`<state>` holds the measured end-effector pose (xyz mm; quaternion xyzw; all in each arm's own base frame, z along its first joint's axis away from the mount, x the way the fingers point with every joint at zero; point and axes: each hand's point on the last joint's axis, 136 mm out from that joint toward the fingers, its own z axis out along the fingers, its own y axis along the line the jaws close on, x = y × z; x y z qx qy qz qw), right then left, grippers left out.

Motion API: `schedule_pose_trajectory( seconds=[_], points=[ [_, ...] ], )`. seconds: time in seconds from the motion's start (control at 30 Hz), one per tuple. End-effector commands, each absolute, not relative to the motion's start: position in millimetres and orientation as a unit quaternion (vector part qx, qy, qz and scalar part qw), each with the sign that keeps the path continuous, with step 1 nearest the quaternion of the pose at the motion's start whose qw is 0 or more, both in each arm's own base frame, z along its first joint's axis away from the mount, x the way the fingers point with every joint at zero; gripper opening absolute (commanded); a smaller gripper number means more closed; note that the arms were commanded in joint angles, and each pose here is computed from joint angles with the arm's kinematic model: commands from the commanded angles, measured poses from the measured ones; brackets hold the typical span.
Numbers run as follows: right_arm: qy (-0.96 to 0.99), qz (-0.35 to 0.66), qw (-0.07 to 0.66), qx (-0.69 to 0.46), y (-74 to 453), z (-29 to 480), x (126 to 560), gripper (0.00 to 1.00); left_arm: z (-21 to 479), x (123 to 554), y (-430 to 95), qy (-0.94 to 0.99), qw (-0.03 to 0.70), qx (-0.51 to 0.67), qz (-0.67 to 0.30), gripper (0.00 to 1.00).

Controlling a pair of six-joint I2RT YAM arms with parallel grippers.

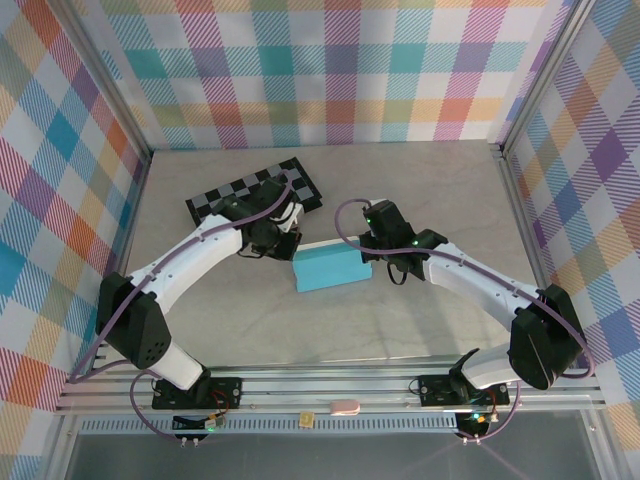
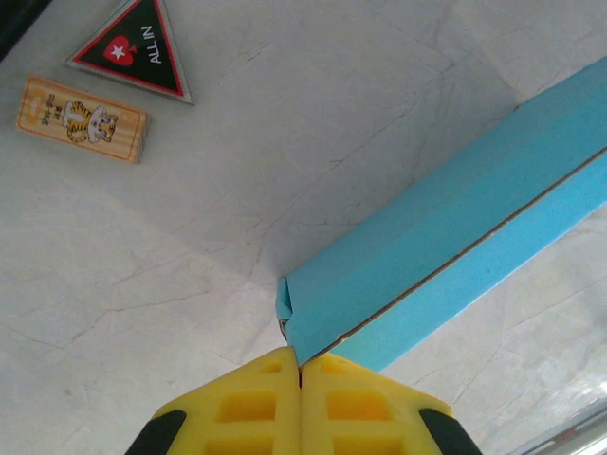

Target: Fold the paper box

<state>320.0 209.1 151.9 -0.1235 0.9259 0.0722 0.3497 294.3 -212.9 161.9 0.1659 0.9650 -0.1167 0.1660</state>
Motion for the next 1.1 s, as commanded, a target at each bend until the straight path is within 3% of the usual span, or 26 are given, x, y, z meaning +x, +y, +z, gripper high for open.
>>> schedule_pose_trajectory(
  seconds=[0.0,0.47,1.07],
  points=[
    [0.934,0.074,0.327,-0.125,212,145,314,0.0,168,299,-224,0.967,0.183,0.109,-0.137,0.0],
    [0.934,0.077,0.329,-0.118,210,144,313,0.0,170,309,-228,0.955,0.232,0.002,-0.183,0.0],
    [0.932,0.078,0.334,-0.114,207,143,310,0.0,156,295,-224,0.944,0.261,0.068,-0.189,0.0]
  ],
)
